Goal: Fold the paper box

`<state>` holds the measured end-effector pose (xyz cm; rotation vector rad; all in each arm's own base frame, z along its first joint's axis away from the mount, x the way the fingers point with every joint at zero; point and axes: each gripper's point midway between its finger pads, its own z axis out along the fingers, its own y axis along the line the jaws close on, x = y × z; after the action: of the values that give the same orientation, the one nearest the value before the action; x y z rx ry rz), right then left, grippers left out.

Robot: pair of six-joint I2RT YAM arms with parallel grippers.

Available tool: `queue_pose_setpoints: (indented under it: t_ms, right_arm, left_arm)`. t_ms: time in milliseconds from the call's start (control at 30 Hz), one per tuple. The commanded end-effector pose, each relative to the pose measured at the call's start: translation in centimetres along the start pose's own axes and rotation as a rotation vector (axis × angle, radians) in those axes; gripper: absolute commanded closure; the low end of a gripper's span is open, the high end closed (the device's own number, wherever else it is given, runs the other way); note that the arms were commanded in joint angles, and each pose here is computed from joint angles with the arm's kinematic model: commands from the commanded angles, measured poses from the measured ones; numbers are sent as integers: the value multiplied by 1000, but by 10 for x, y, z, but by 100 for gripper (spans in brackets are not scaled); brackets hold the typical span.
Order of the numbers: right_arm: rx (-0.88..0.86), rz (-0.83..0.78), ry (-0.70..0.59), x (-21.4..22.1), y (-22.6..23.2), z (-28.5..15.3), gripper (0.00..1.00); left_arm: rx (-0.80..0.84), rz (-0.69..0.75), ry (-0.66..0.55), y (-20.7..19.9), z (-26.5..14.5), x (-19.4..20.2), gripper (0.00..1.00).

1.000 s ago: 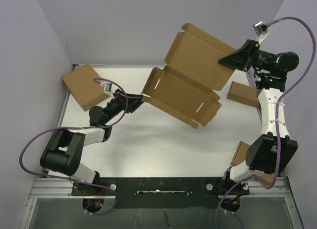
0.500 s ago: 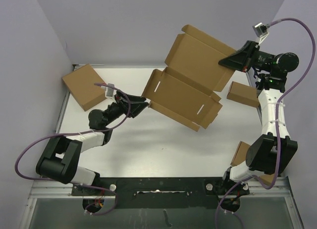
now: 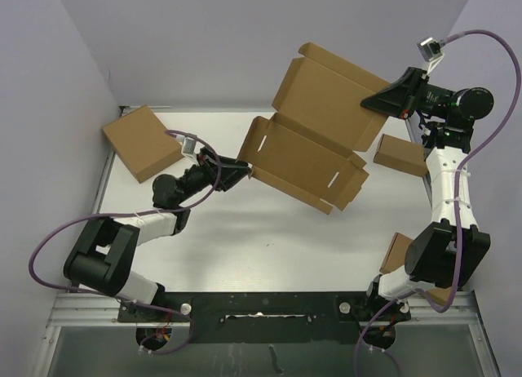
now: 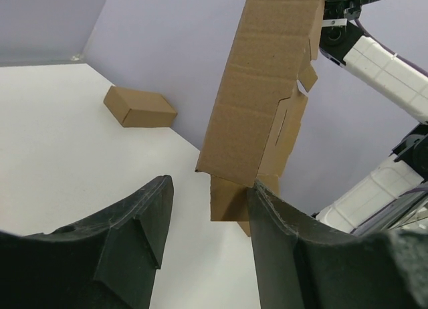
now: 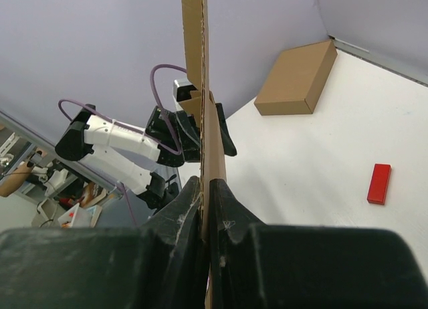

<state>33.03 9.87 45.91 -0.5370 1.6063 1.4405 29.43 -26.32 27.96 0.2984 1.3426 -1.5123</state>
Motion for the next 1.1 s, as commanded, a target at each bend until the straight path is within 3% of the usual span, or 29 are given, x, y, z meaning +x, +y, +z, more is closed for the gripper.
queue_pose_setpoints:
  t_ms: [0,667,1067]
  right_arm:
    - [-1,-80,-45,-10,26,0,100]
    - [-5,-69,-61,-10,32,1,100]
    - [-2,-71,-66,-11,32,0,100]
  left_arm:
    - [102,-28,-4,-16,11,-4,55]
    - [164,-71,48,-19,40,19,57]
    - [170,-77,47,-22,41,19,86]
